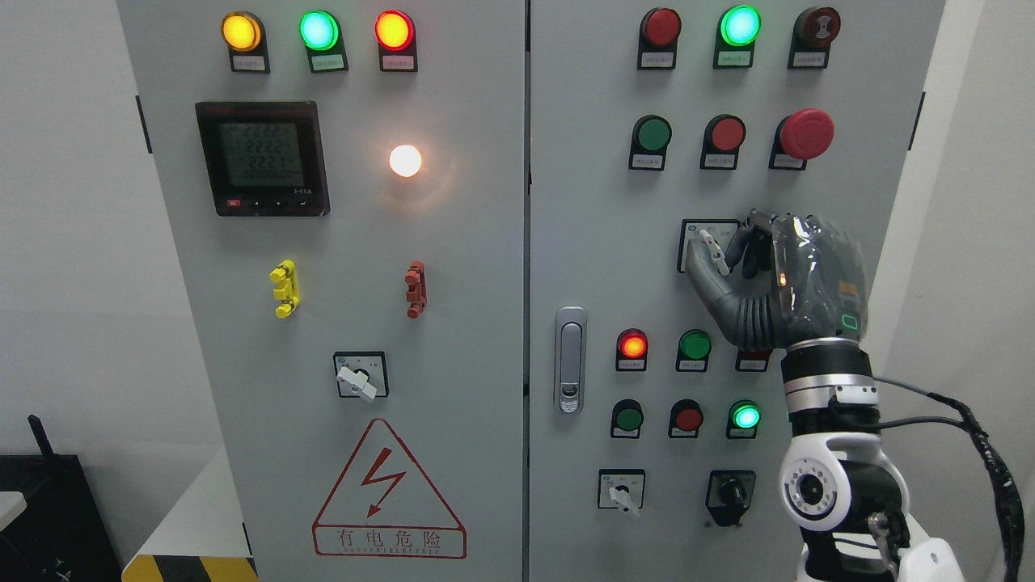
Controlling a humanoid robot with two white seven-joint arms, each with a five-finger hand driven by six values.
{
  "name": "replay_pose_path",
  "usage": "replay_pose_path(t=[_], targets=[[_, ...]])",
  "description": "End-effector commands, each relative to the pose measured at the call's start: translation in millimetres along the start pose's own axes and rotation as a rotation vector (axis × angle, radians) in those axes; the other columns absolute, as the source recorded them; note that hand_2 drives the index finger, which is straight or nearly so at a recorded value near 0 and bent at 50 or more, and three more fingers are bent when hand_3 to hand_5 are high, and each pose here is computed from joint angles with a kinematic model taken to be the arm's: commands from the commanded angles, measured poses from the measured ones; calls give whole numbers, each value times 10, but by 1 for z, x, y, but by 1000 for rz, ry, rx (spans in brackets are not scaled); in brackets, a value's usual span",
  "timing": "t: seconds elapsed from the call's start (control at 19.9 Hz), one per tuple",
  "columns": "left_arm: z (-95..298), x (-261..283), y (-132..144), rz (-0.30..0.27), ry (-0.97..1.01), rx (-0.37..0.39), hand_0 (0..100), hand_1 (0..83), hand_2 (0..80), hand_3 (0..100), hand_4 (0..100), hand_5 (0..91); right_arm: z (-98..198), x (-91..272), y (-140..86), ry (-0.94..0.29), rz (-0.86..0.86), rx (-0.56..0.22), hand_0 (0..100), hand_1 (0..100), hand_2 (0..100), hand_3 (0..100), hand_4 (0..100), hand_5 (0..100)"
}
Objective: Rotate and turn off gray switch
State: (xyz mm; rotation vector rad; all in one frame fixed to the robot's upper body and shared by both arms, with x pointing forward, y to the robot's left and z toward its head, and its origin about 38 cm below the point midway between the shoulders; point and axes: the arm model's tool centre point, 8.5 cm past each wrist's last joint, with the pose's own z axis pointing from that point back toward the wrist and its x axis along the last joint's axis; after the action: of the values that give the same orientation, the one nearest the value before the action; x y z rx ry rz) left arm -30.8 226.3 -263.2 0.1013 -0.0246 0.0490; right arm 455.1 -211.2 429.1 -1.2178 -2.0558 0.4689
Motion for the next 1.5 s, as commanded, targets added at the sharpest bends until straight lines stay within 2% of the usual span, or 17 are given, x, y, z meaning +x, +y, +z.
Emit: replay_pose_path(t=[0.0, 1.25, 1.45], targets=[[1, -5, 0, -3, 14, 1, 120, 389, 0, 0, 0, 0, 0, 1, 2, -3, 0, 4, 487, 379, 734, 915, 882, 1000], [1, -5, 0, -3, 14, 1, 120, 389, 0, 0, 0, 0, 0, 2, 0, -7, 0, -1, 555, 349, 743, 925, 888, 1000], [1, -5, 0, -3, 14, 1, 120, 389, 0, 0, 0, 0, 0, 2, 0, -8, 0, -1, 531, 356, 742, 926, 889, 1000]])
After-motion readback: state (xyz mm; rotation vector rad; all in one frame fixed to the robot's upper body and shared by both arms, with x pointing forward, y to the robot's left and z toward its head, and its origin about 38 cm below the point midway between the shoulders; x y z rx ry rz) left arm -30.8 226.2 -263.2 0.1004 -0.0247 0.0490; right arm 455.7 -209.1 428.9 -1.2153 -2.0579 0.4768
